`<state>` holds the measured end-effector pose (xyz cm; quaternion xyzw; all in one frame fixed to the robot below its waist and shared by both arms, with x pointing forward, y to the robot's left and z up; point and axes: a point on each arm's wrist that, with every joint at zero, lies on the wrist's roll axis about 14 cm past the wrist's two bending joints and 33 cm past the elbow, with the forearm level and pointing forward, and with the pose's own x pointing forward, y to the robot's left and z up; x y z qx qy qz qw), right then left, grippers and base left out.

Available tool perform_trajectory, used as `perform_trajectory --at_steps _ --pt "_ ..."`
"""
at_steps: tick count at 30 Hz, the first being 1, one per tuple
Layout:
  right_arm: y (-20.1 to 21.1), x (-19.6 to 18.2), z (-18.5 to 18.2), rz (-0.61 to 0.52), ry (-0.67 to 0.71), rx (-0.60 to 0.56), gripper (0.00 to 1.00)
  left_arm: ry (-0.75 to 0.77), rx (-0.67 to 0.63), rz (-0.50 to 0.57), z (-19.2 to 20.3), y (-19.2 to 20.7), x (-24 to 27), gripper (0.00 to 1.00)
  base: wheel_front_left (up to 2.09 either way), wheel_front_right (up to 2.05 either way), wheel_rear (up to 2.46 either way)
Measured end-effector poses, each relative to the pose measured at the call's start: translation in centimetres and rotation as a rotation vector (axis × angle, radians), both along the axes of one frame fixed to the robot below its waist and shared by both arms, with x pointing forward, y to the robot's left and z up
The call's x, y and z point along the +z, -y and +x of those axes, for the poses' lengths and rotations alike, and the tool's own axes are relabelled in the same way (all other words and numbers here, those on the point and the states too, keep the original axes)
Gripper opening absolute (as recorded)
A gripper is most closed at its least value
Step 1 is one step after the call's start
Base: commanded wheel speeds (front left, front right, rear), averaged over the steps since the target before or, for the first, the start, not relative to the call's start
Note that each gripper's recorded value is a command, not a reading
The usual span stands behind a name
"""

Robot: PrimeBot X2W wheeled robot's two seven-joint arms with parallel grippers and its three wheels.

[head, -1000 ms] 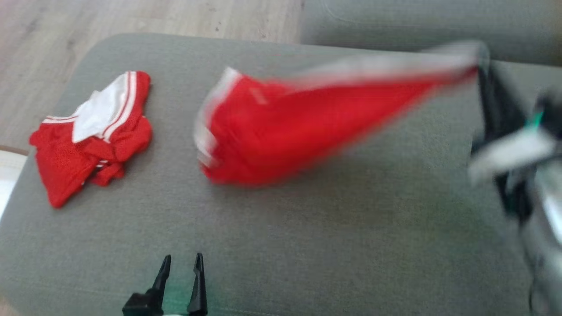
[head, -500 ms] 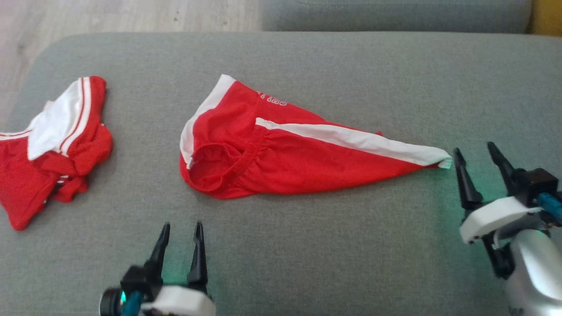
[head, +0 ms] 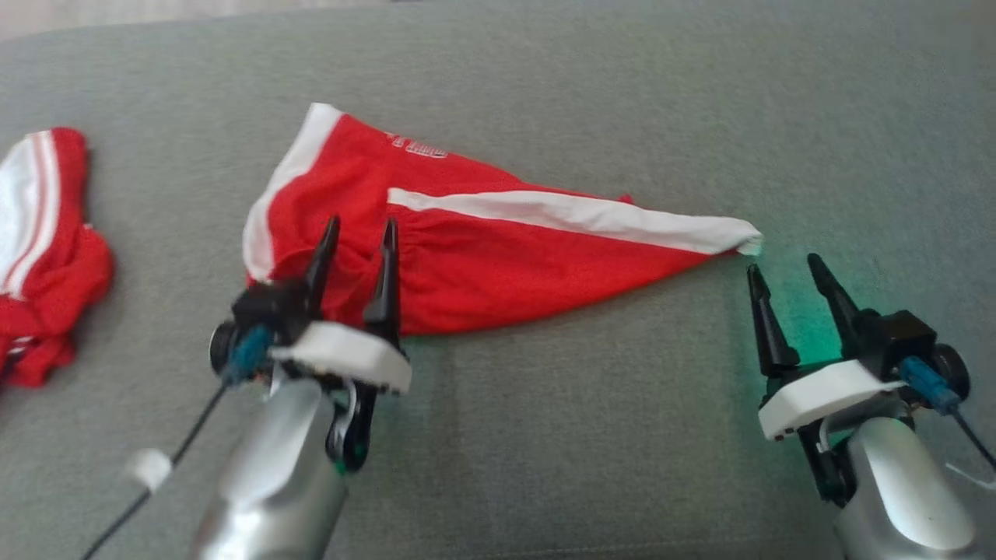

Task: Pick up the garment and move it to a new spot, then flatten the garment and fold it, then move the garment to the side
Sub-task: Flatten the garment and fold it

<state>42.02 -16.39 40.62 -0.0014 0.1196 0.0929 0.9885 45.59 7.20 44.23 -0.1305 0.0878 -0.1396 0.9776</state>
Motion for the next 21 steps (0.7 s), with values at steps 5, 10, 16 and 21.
perform_trajectory --at_steps 5,10,16,21 --pt "0.8 -1.0 -0.8 -0.001 -0.031 -0.026 1.00 -0.098 -0.065 0.004 1.9 2.4 -2.0 1.00 0.00 0.00 0.00" --pt "1.4 -1.5 -1.1 -0.005 -0.047 -0.043 1.00 -0.178 -0.077 0.032 2.3 2.9 -4.1 1.00 0.00 0.00 0.00" --pt "0.6 -1.6 -0.9 0.002 -0.049 -0.024 1.00 -0.228 -0.108 0.015 1.2 3.3 -5.3 1.00 0.00 0.00 0.00" --pt "-0.1 -1.3 -0.7 0.009 -0.039 -0.007 1.00 -0.225 -0.114 -0.008 0.8 3.6 -5.0 0.00 0.00 0.00 0.00"
